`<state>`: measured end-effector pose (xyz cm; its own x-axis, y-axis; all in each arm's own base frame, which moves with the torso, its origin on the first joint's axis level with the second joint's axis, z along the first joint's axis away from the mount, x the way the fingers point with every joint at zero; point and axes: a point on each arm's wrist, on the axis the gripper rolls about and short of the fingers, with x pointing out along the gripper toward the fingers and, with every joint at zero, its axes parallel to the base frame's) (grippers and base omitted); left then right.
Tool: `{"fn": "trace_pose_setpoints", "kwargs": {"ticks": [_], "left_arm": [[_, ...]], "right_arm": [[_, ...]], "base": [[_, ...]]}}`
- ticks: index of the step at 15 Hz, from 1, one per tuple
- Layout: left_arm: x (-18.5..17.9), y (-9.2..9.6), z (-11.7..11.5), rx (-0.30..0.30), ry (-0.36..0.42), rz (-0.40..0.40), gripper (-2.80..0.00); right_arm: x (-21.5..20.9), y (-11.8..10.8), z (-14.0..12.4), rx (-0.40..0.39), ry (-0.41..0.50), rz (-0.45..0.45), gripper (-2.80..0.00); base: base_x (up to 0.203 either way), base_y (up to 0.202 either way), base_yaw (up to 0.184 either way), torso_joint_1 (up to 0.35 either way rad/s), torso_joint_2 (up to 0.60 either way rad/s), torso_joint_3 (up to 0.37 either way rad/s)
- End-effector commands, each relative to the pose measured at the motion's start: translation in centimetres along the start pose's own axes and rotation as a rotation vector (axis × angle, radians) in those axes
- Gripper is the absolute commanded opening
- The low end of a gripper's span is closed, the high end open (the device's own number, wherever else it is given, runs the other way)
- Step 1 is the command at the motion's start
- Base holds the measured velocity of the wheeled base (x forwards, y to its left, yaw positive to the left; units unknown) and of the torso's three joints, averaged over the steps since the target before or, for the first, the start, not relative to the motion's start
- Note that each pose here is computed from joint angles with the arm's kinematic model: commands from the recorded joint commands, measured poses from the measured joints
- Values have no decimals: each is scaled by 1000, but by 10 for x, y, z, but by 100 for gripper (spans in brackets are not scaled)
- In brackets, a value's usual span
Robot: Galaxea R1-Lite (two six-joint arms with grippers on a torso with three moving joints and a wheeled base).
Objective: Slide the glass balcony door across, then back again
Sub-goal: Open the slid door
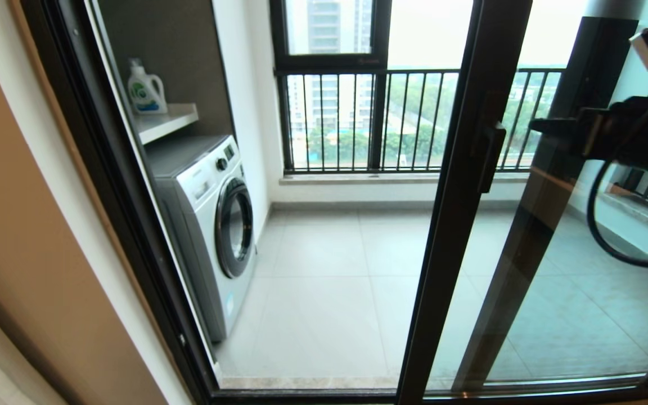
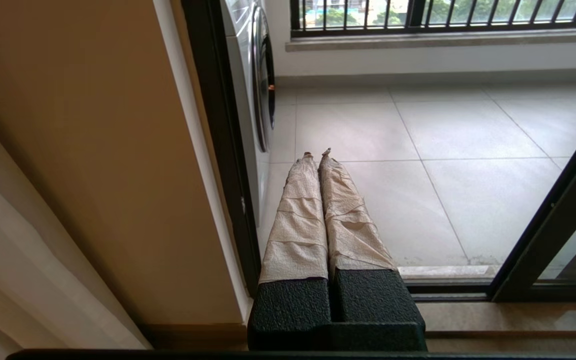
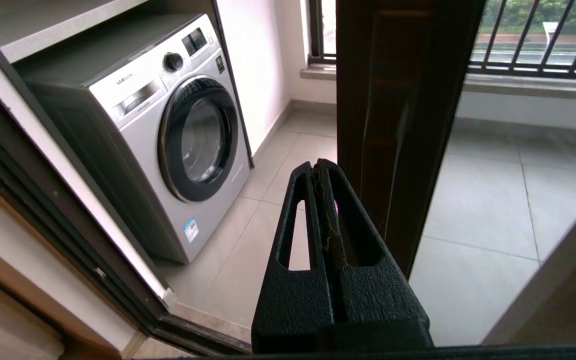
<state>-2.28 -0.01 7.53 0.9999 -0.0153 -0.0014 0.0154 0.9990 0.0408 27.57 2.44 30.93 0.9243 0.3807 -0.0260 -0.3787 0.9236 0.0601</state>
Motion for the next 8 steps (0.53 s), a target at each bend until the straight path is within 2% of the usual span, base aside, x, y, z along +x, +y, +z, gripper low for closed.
{"fn": "trace_pose_setpoints", "kwargs": {"ticks": [1,4,8], "left_arm": [[0,0,0,1,2,0,-280],[0,0,0,1,2,0,-280],[0,0,0,1,2,0,-280]], "right_arm": [[69,-11,-24,22,74,25,-280],[102,-4,-42,25,107,12,-280],[122,-6,-46,23,101,-8,-280]], "base": [[0,0,0,0,0,0],[0,0,0,0,0,0],[0,0,0,0,0,0]]}}
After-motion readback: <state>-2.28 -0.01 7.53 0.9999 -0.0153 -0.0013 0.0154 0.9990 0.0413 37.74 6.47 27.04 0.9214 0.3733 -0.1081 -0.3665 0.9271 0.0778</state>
